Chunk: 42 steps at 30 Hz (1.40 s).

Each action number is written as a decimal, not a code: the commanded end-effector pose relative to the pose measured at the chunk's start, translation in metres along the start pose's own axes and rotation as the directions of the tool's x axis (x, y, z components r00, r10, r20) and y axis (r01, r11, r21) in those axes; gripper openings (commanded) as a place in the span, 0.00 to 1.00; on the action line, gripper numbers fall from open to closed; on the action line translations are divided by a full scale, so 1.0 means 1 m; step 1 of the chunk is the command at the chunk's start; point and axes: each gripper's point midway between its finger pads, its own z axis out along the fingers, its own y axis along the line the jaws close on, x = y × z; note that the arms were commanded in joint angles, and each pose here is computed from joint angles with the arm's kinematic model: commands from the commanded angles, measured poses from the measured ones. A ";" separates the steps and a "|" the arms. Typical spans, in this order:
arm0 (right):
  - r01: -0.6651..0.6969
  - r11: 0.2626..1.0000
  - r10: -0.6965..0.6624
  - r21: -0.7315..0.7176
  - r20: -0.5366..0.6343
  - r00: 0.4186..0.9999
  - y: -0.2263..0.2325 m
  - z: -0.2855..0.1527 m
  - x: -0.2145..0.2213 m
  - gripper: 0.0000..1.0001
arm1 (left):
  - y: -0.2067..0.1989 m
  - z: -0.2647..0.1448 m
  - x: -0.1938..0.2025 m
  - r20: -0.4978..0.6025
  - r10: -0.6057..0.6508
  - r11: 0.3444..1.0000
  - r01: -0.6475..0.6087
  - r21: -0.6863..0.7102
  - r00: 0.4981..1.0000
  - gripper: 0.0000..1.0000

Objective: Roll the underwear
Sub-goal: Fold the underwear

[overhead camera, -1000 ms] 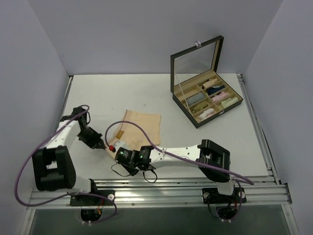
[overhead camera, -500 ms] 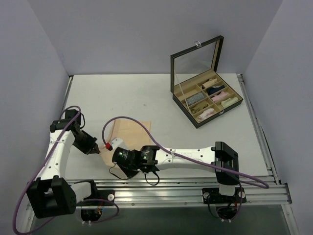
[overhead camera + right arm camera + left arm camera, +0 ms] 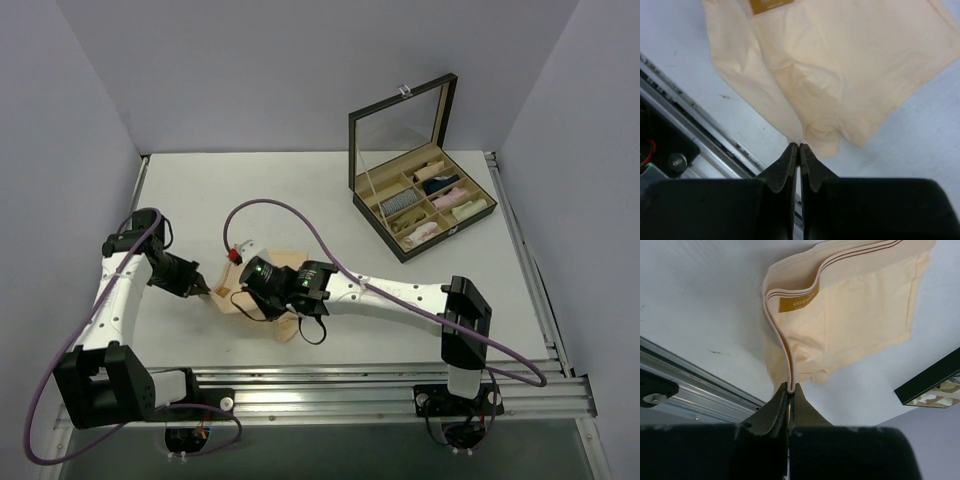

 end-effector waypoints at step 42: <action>-0.220 0.970 0.224 0.105 -0.024 0.974 -0.189 0.088 -0.038 0.00 | -0.169 0.110 -0.020 -0.103 0.079 0.988 -0.064 0.140 0.992 0.04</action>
